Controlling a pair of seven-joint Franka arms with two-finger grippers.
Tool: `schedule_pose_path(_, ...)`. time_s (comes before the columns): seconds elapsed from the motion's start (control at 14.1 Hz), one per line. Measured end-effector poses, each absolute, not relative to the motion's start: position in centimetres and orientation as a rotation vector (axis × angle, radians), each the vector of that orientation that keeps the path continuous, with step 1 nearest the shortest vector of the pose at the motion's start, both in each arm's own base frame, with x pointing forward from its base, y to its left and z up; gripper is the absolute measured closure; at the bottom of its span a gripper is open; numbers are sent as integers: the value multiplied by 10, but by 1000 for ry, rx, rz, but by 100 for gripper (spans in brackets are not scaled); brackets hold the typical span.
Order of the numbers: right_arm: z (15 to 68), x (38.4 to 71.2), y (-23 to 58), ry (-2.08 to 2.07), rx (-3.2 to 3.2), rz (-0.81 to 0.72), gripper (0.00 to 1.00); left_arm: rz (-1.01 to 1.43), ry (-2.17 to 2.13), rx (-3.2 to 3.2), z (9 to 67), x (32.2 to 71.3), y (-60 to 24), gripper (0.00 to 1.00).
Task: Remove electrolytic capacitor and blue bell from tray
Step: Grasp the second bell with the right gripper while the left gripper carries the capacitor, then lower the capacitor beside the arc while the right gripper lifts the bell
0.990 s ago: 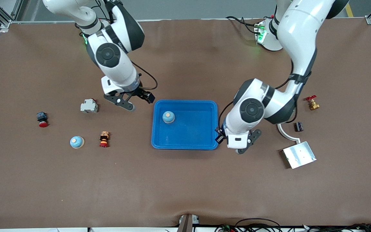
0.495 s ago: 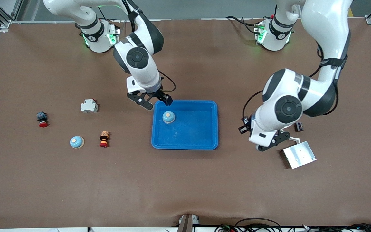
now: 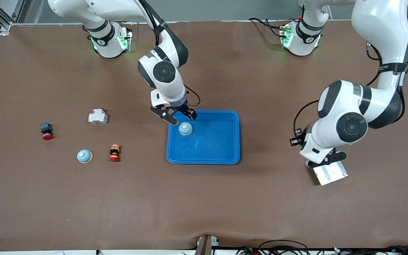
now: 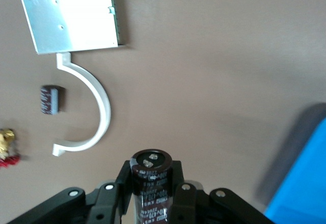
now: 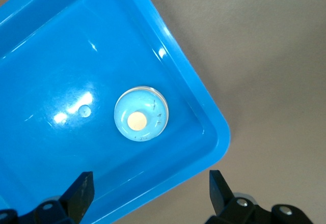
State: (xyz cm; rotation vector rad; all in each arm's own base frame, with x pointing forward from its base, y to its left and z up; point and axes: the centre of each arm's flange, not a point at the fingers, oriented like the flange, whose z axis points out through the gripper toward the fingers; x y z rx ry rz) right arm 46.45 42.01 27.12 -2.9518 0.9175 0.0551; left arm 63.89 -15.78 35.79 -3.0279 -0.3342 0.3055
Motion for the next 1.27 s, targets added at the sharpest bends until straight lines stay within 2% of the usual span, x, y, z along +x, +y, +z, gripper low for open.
schedule_pose_path(0.28,246,467,423,919,-2940,30,0,349,-163,-3006,331,639,-132,67)
schedule_pose_path(0.71,216,473,418,928,-2945,-28,0,315,-82,-3032,263,641,-139,67)
schedule_pose_path(1.27,189,487,405,957,-2920,-88,0,372,-82,-3030,229,637,-137,67)
